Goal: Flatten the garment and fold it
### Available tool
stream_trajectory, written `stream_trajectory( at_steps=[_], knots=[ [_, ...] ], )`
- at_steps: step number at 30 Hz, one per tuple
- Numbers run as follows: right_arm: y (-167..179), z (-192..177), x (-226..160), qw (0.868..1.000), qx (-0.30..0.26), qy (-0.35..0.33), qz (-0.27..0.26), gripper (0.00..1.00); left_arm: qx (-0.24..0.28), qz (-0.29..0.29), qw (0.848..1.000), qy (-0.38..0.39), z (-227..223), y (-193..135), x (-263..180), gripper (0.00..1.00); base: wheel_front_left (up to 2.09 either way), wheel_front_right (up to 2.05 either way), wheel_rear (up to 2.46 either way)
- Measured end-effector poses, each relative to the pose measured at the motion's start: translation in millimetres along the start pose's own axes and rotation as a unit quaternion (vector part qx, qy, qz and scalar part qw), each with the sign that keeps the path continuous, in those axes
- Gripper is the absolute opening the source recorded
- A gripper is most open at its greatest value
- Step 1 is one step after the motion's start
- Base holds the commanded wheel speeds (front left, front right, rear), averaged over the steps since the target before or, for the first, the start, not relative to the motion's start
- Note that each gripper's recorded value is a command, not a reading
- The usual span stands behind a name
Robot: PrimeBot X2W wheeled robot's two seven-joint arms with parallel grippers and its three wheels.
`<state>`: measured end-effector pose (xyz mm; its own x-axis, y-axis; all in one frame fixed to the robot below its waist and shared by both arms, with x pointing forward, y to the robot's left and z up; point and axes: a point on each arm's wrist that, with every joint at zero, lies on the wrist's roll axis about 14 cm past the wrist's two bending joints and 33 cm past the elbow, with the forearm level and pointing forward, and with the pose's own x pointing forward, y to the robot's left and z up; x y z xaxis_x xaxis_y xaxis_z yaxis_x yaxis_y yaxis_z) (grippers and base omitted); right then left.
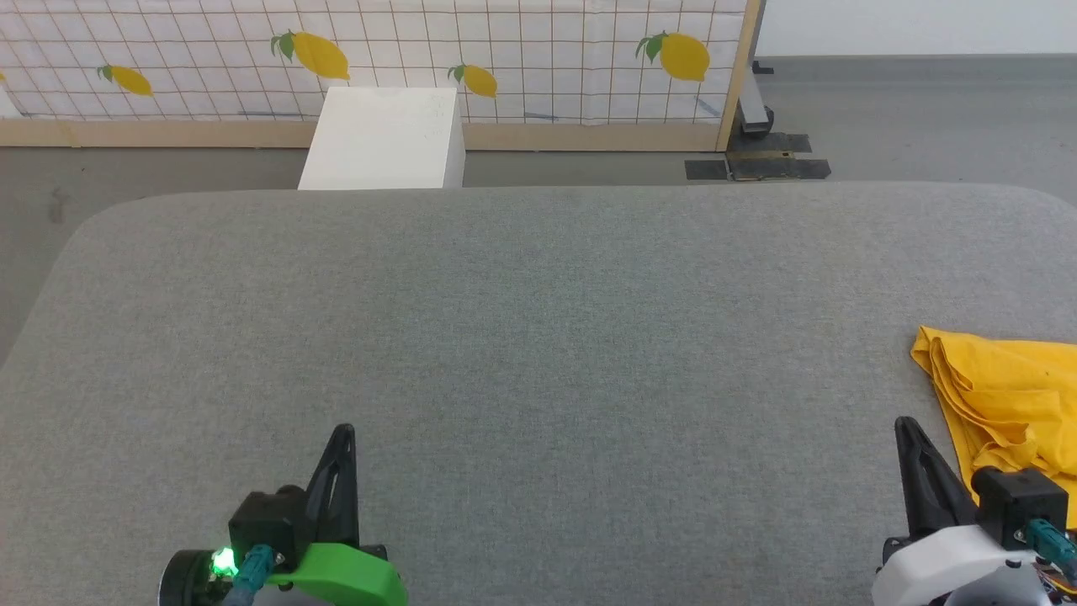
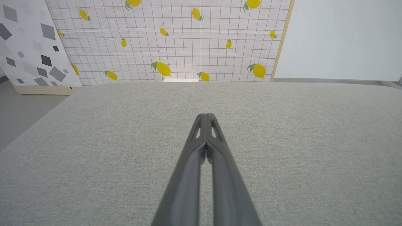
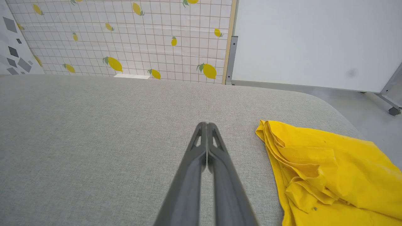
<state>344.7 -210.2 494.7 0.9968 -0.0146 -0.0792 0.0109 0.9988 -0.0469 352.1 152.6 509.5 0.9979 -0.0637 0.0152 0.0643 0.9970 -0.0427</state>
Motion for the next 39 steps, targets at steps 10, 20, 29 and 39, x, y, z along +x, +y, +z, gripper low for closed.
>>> stream_trajectory(
  at_steps=[10, 20, 29, 39],
  knots=[
    [7, 4, 3, 1.0, 0.0, -0.004, 0.01, 0.0, 0.001, 0.003, 1.0, 0.001, 2, 2, 3, 0.0, 0.0, 0.0, 0.0],
    [13, 9, 7, 1.0, 0.0, -0.011, 0.019, 0.0, 0.013, 0.007, 1.0, -0.001, 6, 6, 6, 0.0, 0.0, 0.0, 0.0],
    [21, 12, 9, 0.999, 0.0, -0.013, 0.031, 0.0, 0.016, 0.011, 1.0, 0.002, 8, 10, 8, 0.0, 0.0, 0.0, 0.0],
    [27, 17, 12, 0.999, -0.001, -0.018, 0.039, 0.0, 0.026, 0.018, 0.999, 0.001, 11, 14, 11, 0.0, 0.0, 0.0, 0.0]
  ],
)
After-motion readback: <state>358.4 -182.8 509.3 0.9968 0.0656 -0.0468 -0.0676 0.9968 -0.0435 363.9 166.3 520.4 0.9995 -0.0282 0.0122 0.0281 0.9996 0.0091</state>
